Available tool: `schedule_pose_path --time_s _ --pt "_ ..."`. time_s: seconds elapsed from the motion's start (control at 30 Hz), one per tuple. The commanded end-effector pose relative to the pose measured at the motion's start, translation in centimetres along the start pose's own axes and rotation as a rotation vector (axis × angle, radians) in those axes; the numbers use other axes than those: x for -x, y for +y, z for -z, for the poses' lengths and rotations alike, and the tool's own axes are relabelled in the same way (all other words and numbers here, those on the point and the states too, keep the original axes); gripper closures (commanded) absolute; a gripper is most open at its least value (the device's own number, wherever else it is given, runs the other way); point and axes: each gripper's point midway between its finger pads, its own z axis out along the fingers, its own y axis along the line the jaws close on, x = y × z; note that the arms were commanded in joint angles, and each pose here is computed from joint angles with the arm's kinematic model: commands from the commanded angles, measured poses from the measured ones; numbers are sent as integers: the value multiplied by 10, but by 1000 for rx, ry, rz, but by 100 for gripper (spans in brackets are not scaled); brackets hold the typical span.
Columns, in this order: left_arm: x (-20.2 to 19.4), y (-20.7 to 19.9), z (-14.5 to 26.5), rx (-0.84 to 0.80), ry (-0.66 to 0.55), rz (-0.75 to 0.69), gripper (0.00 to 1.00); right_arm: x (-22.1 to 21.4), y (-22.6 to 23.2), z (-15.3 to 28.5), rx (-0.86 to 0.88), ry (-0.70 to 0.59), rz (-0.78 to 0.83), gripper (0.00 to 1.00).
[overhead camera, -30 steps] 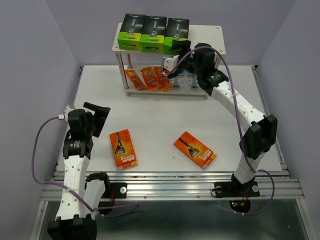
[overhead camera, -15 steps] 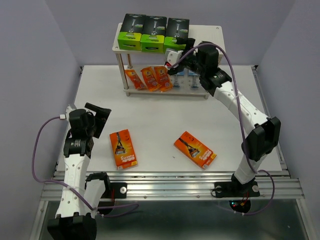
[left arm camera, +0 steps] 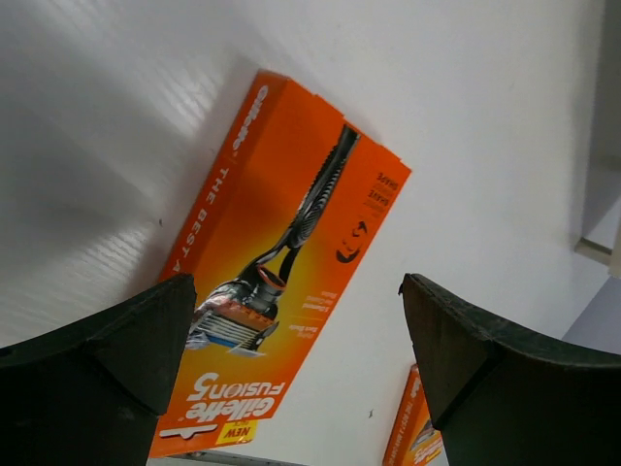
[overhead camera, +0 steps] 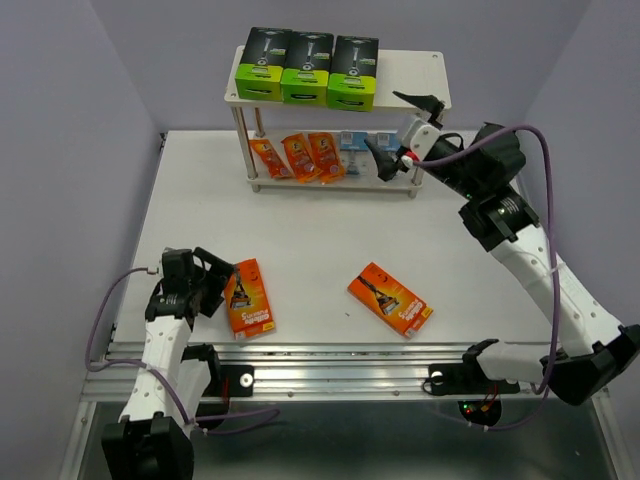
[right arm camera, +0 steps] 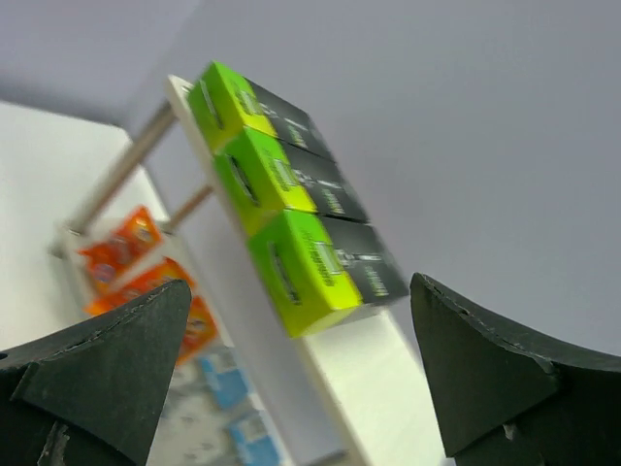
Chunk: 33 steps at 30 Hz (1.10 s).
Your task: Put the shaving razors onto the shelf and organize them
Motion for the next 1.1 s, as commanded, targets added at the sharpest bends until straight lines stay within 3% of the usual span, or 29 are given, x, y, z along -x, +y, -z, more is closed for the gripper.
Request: schedule_pose_path --time_s 0.0,0.17,0.33,0.57,0.7,0.8,1.07 --pt "-13 7 -13 -28 42 -18 1 -1 56 -2 79 -7 -388 0" --pt "-20 16 -24 -19 64 -32 5 -12 126 8 107 80 -599 0" --pt "-28 25 -36 4 97 -49 12 -10 195 20 223 123 -688 0" --pt "-31 13 -42 -26 101 -39 31 -17 334 39 520 273 -508 0" --pt "-34 11 -48 -8 108 -41 34 -7 388 41 589 272 -395 0" --pt "-42 6 -49 -10 135 -71 43 2 434 51 708 252 -349 0" --pt "-45 2 -45 -28 123 -51 49 -4 490 44 651 294 -179 0"
